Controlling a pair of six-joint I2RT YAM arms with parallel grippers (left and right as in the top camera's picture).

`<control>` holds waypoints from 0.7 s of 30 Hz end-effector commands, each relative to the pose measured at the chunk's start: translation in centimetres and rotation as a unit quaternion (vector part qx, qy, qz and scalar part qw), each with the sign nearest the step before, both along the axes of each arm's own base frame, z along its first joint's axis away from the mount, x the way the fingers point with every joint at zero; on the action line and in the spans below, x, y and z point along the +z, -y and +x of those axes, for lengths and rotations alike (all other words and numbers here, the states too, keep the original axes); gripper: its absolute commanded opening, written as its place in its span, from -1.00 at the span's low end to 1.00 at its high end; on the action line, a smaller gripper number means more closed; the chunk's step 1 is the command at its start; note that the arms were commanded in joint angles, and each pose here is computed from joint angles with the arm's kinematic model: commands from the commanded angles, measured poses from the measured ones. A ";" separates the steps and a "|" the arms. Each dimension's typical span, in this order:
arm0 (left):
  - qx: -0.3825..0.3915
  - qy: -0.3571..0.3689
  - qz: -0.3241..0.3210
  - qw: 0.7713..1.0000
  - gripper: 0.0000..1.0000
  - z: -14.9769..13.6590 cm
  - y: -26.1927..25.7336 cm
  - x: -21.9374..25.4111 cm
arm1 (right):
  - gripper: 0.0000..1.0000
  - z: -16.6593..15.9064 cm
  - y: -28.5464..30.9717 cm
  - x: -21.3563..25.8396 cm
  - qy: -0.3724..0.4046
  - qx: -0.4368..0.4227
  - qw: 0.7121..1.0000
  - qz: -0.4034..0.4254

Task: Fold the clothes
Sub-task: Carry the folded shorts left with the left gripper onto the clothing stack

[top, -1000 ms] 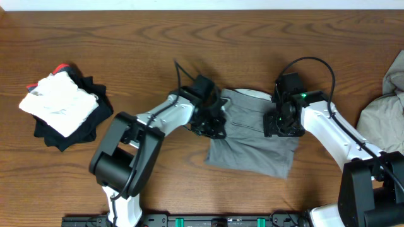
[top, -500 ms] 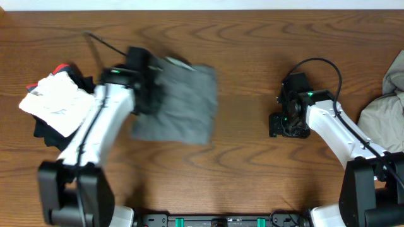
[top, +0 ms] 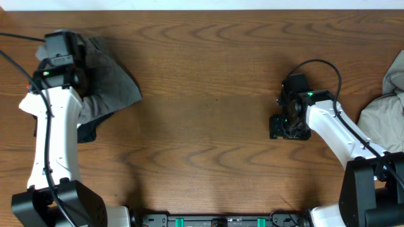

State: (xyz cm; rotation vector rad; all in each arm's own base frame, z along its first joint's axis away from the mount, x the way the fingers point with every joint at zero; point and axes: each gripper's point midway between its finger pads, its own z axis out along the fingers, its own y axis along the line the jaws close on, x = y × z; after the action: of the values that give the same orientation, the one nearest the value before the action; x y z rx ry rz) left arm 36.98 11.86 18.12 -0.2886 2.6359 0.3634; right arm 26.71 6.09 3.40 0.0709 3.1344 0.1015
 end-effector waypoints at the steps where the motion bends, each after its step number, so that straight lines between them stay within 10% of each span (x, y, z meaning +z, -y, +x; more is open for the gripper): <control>1: 0.027 0.019 0.021 0.999 -0.88 -0.4 -2.5 1.7 | 0.27 -0.1 0.1 0.2 0.004 0.005 1.000 -0.001; 21: 0.116 0.063 0.013 0.991 -0.85 -1.2 -7.4 2.5 | 0.29 -0.2 0.2 0.2 0.001 0.014 1.000 -0.002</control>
State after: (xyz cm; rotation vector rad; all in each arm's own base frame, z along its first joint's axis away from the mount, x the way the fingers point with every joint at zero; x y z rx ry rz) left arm 35.65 18.27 18.82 -0.5324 2.5521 0.4120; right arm 26.55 6.06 3.40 0.0534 3.1412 0.0995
